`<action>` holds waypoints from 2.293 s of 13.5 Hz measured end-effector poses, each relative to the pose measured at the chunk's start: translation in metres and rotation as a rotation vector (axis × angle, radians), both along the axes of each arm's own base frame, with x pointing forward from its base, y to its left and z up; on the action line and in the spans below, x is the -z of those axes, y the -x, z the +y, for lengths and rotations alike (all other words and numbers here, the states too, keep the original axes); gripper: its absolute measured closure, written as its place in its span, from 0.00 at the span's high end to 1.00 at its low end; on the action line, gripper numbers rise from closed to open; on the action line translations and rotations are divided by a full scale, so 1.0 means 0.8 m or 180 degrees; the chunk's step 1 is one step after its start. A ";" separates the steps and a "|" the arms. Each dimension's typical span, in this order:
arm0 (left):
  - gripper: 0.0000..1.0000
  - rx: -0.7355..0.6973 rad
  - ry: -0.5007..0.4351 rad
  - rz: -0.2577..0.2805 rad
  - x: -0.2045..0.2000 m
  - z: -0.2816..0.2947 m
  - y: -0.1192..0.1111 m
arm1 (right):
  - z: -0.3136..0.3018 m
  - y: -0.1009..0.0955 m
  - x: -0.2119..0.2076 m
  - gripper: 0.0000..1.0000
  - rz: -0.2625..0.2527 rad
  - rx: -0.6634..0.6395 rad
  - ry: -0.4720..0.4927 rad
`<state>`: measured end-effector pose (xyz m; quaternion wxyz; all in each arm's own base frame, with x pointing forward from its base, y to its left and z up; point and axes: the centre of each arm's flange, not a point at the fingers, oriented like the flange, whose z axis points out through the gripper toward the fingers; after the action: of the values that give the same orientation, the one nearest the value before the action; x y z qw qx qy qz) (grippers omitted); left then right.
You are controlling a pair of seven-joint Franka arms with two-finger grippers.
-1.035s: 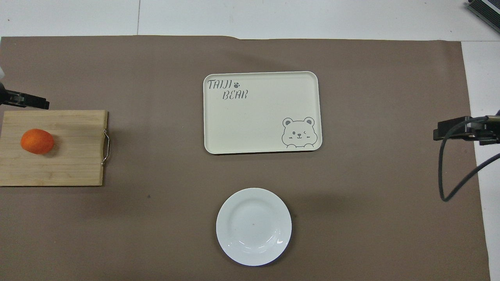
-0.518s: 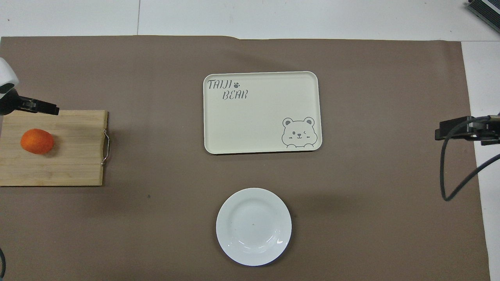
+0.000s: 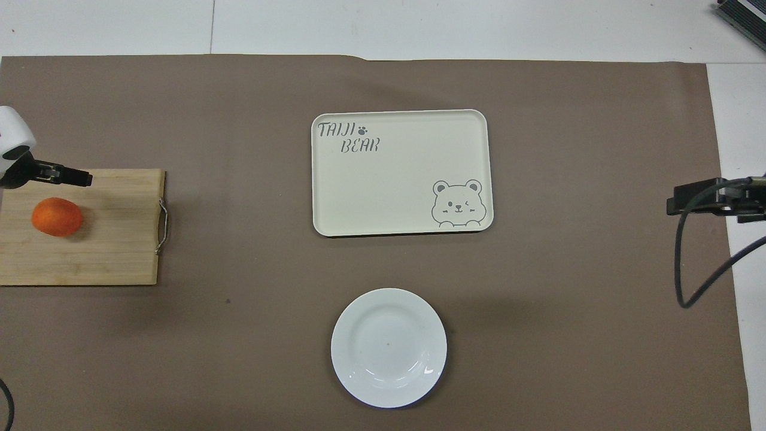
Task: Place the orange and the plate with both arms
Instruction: 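Lower the left gripper onto the orange and close it, then carry the orange with the left gripper over the white plate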
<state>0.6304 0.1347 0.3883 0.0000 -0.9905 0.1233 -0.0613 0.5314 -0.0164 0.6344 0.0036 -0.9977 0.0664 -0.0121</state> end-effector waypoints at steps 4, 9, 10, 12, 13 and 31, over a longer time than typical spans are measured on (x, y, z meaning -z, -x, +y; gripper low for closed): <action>1.00 -0.0073 -0.0018 0.0000 0.010 0.041 0.015 | 0.000 0.000 0.000 1.00 0.0000 0.0000 0.0000; 1.00 -0.0171 -0.0046 -0.0046 0.066 0.058 0.046 | -0.001 0.000 0.000 1.00 0.0000 0.0003 0.0000; 1.00 -0.0171 -0.0044 -0.0037 0.070 0.056 0.050 | -0.001 0.000 0.000 1.00 0.0000 0.0004 0.0000; 1.00 -0.0174 -0.0045 -0.0039 0.068 0.056 0.052 | -0.001 0.000 0.000 1.00 0.0000 0.0004 0.0000; 1.00 -0.0183 -0.0043 -0.0032 0.065 0.058 0.054 | -0.001 0.000 0.000 1.00 0.0000 0.0004 0.0000; 0.79 0.0825 0.0078 0.0382 -0.106 -0.347 0.100 | -0.004 0.000 0.000 1.00 0.0000 0.0017 0.0000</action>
<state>0.5502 -0.1433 0.4729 -0.0273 -0.9681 0.2491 -0.0030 0.5313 -0.0193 0.6344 0.0035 -0.9975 0.0691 -0.0122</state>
